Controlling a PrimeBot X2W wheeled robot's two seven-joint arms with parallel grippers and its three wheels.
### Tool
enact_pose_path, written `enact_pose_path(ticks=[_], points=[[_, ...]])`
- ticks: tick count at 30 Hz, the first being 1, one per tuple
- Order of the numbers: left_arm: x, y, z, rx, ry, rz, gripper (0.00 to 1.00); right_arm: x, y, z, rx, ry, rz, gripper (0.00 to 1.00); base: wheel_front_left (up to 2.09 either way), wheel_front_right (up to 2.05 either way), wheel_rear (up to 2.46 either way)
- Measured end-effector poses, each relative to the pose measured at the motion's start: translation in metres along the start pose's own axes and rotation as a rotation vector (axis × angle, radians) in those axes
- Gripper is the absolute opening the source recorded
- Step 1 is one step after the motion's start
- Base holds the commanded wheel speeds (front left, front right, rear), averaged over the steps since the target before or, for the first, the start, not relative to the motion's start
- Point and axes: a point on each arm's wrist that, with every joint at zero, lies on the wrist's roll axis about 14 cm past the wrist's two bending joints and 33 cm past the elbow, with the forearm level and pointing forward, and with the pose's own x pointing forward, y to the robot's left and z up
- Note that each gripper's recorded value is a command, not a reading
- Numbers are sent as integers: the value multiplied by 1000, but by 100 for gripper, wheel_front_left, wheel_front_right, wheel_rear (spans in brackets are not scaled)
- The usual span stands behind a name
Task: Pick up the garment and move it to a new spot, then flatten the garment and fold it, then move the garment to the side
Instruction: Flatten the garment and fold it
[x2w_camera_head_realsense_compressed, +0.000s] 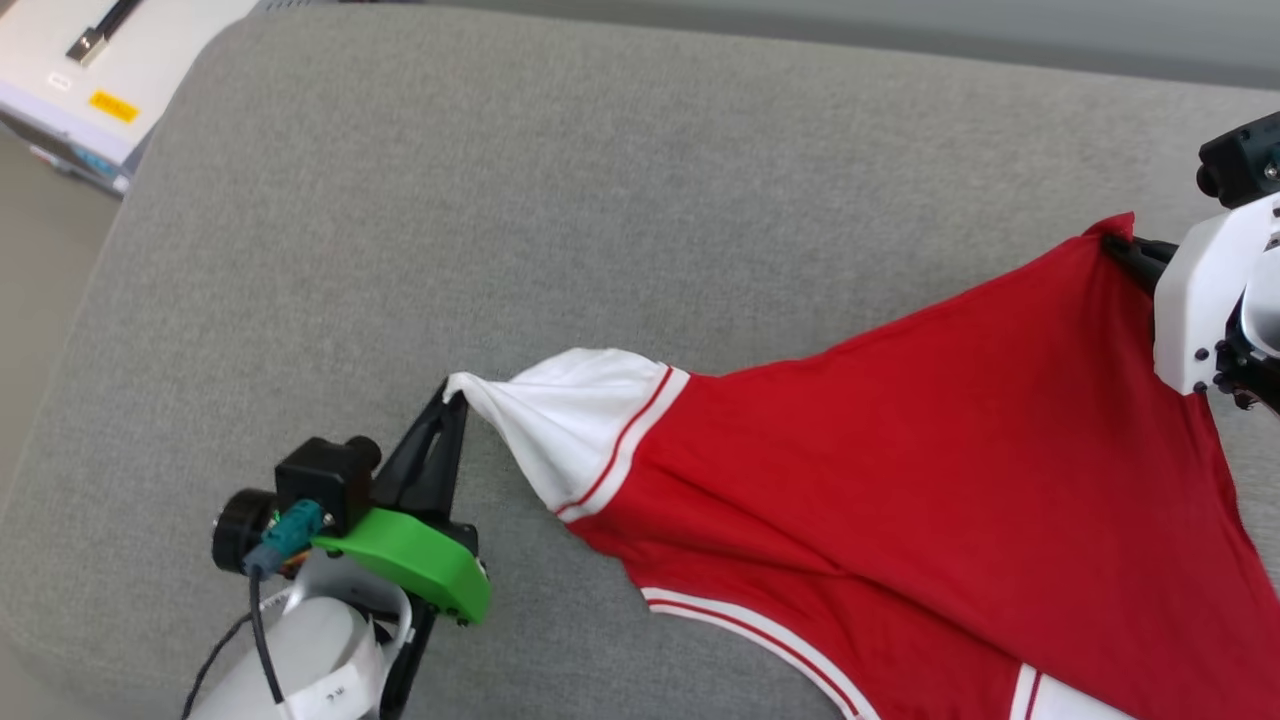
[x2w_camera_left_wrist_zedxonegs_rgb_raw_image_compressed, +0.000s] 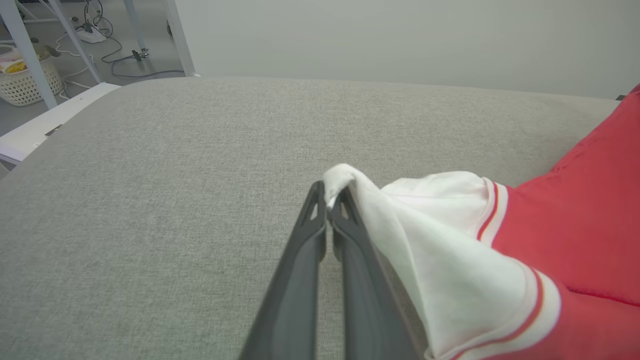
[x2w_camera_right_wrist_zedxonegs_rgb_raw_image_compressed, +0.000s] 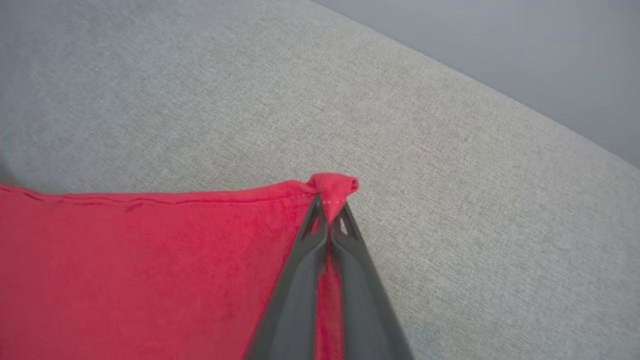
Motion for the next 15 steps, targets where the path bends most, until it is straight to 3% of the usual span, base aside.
enact_pose_path(ticks=[5,15], points=[[6,0,48,59,-122,-31,0,-36,2,29,-9,-147,-17,0,0,0,0],[41,-40,171,183,-380,-191,0,-105,-21,78,-13,-378,-116,0,0,0,0]])
